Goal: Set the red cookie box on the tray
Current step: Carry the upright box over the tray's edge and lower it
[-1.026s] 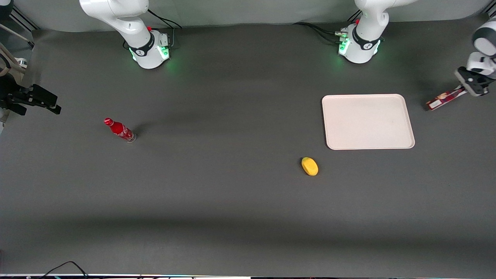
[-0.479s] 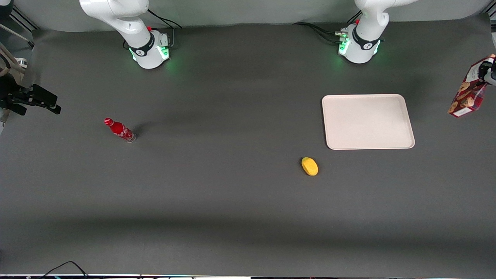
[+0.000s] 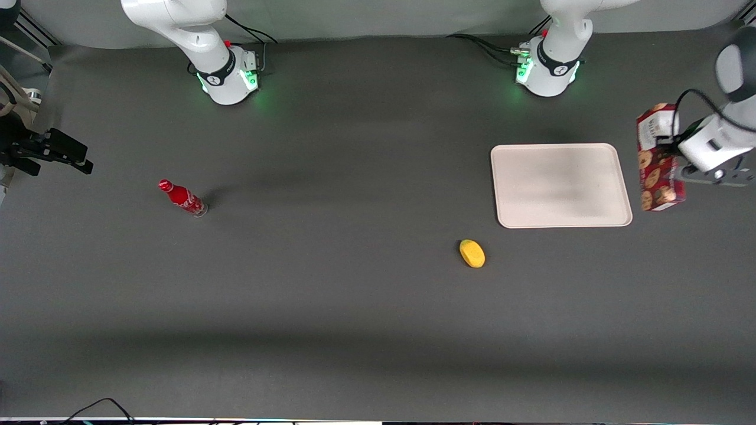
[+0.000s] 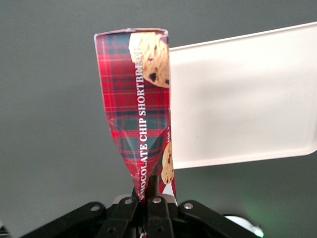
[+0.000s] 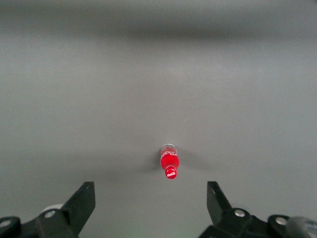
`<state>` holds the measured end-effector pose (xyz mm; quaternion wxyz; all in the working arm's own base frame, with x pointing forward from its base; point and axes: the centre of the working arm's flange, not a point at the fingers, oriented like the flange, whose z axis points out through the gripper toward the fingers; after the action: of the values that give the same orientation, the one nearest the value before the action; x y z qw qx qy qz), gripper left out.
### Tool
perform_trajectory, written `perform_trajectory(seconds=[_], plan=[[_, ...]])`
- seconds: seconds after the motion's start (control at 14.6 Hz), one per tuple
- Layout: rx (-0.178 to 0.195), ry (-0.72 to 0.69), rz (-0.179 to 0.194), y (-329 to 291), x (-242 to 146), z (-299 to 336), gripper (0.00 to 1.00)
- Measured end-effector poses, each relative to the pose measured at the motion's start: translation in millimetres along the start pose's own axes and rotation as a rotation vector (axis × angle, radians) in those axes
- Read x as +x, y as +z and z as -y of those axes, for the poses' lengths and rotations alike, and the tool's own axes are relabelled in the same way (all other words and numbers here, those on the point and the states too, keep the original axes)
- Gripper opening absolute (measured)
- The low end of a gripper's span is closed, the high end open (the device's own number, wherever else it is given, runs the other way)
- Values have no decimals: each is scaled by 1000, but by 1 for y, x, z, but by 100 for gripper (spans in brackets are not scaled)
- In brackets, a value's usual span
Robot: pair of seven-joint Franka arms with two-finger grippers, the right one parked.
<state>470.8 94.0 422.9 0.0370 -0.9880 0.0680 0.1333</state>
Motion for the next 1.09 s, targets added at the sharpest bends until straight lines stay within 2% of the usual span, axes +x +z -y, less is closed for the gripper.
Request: perform_trajectory(seconds=[0.21,0.41,0.75,1.09], plan=[[-22,-13,28,33,19,4,4],[-62,-35,3,70,30,5,4],[-75,-107,-30,131,17,-5,4],[-89,-134,-24,162,1,-2,7]])
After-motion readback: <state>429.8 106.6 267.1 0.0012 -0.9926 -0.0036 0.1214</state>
